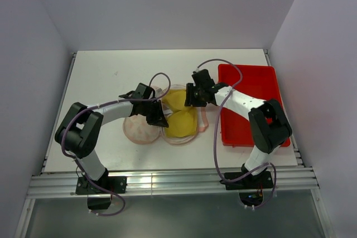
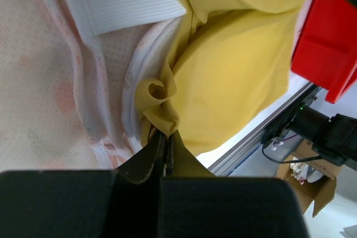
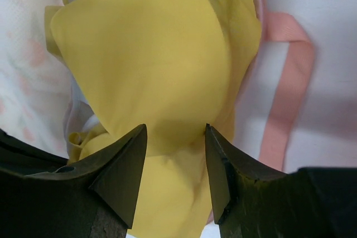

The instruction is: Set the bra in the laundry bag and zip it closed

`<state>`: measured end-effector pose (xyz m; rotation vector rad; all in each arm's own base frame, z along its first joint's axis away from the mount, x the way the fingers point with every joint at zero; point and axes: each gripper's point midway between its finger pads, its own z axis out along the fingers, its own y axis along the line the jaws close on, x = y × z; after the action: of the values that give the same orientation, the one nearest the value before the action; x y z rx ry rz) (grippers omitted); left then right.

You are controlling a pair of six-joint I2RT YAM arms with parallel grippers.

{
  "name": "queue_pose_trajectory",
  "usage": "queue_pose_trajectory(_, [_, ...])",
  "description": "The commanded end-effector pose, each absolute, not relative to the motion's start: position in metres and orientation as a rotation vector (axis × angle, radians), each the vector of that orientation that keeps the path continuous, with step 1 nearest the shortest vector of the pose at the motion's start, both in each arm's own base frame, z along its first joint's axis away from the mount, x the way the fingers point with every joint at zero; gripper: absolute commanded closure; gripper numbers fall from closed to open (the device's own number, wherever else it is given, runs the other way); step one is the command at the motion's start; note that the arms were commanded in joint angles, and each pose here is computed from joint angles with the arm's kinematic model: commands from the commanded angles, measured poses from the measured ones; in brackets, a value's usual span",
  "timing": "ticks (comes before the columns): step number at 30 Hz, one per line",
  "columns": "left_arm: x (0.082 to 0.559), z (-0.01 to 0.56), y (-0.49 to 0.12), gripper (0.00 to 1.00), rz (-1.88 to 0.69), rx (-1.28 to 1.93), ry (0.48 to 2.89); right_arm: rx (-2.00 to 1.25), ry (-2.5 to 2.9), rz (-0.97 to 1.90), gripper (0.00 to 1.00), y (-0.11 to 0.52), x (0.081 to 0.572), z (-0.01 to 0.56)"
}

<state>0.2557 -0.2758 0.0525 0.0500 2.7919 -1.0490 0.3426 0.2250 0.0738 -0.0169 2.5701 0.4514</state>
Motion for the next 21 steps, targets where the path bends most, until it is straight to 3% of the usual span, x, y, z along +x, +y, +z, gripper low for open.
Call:
queue_pose_trajectory(1, [0.25,0.067,-0.277,1.0,-1.104,0.113,2.744,-0.024,2.492,0.562,0.47,0.245,0.364,0.095])
queue_pose_trajectory(13, [0.246,0.065,-0.275,1.0,-1.108,0.124,2.741,-0.064,2.494,0.702,0.47,0.269,0.355,0.094])
queue_pose_trajectory(21, [0.245,0.063,-0.272,1.0,-1.092,0.106,2.747,0.042,2.445,0.432,0.46,0.222,0.383,0.113])
